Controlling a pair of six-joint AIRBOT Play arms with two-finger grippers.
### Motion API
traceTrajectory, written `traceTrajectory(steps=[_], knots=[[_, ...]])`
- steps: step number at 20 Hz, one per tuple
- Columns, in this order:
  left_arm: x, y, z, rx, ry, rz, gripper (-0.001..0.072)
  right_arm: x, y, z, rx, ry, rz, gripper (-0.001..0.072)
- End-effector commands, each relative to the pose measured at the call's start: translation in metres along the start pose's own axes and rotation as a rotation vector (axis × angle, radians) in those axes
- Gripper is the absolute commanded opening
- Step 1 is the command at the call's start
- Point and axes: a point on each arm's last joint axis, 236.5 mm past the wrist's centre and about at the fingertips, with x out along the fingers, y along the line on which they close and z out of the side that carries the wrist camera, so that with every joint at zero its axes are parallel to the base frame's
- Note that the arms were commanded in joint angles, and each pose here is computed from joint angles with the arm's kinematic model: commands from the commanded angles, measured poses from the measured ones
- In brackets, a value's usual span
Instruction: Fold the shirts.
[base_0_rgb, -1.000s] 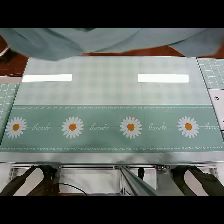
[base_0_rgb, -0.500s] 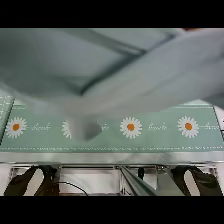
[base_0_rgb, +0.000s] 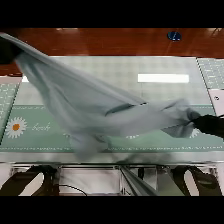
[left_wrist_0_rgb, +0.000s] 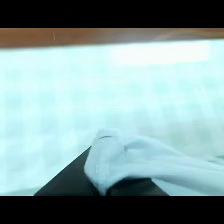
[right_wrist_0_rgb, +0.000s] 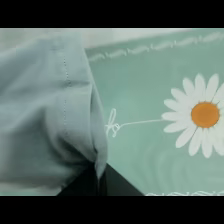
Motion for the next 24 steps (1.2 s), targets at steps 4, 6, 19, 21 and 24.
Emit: traceTrajectory(steps=[4, 6, 19, 21, 24], knots=[[0.156, 0.01, -0.074, -0.22, 0.27, -0.103, 0.0021, 0.127, -0.041, 0.021, 0.117, 0.123, -0.048, 0.0029], [0.19, 0.015, -0.083, -0.288, 0.288, -0.119, 0.0021, 0.154, -0.035, 0.039, 0.117, 0.185, 0.002, 0.003], [0.117, 0.159, -0.165, -0.548, 0.576, 0.083, 0.051, 0.097, -0.082, 0.153, 0.224, 0.14, 0.047, 0.0408], [0.101, 0.155, -0.205, -0.665, 0.585, 0.028, 0.051, 0.098, -0.095, 0.116, 0.285, 0.125, 0.018, 0.0407], [0.098, 0.124, -0.264, -0.813, 0.657, -0.098, 0.051, 0.125, -0.094, 0.045, 0.38, 0.161, 0.016, 0.0407]])
